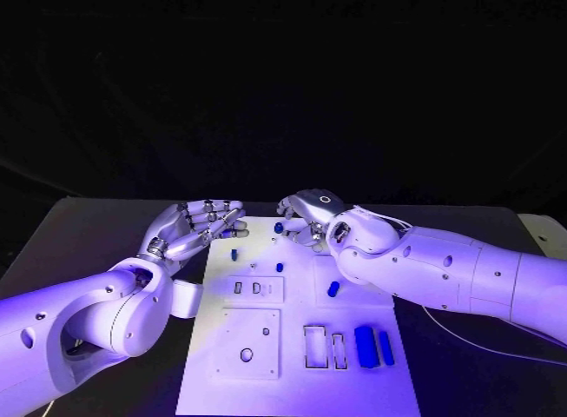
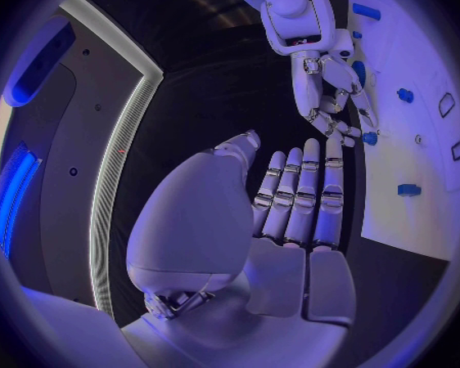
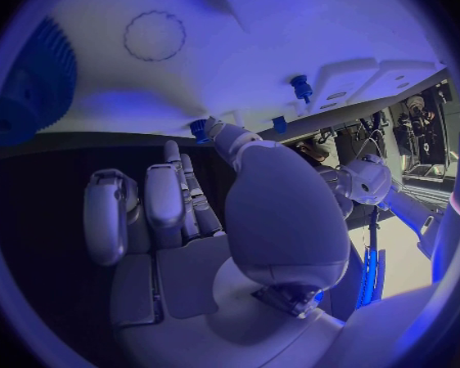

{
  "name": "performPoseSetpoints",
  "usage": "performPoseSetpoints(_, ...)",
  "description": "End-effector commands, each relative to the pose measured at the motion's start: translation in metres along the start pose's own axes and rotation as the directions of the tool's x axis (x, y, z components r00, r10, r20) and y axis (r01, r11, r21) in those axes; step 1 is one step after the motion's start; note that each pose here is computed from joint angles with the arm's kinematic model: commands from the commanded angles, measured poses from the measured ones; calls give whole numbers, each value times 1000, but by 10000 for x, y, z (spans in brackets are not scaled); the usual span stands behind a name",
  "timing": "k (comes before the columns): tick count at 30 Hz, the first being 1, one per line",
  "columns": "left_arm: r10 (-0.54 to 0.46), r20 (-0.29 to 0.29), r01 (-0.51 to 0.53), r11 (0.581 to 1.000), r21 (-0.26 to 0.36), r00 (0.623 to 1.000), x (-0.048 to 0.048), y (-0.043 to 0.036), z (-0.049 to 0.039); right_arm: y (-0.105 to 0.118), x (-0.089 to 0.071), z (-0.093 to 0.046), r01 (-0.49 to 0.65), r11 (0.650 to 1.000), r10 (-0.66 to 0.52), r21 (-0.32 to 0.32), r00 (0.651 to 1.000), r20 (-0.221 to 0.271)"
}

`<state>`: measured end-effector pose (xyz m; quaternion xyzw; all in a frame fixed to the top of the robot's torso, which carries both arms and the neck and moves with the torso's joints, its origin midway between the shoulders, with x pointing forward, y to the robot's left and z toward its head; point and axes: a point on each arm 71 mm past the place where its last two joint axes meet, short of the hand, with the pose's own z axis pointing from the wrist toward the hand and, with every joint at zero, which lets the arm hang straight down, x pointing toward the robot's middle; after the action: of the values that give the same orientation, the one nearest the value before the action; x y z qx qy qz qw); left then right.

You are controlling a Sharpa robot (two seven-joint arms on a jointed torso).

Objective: Assemble the parts on the task board

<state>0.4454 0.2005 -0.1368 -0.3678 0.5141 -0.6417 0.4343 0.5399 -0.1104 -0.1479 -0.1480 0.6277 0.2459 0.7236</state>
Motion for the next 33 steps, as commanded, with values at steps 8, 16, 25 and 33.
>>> performPoseSetpoints(8, -8, -5, 8, 1000, 5, 1000, -41, -19, -13, -305, -313, -427, -101, 993, 98, 52, 994, 57)
performPoseSetpoints(16, -5, 0, 5, 1000, 6, 1000, -83, -21, -23, -762, -467, -724, -229, 946, 241, 229, 970, -26)
performPoseSetpoints(25, -4, 2, 4, 1000, 5, 1000, -99, -17, -19, -924, -455, -812, -244, 922, 283, 299, 955, -93)
performPoseSetpoints(33, -3, 3, 3, 1000, 4, 1000, -104, -13, -14, -895, -383, -740, -239, 920, 285, 310, 952, -113)
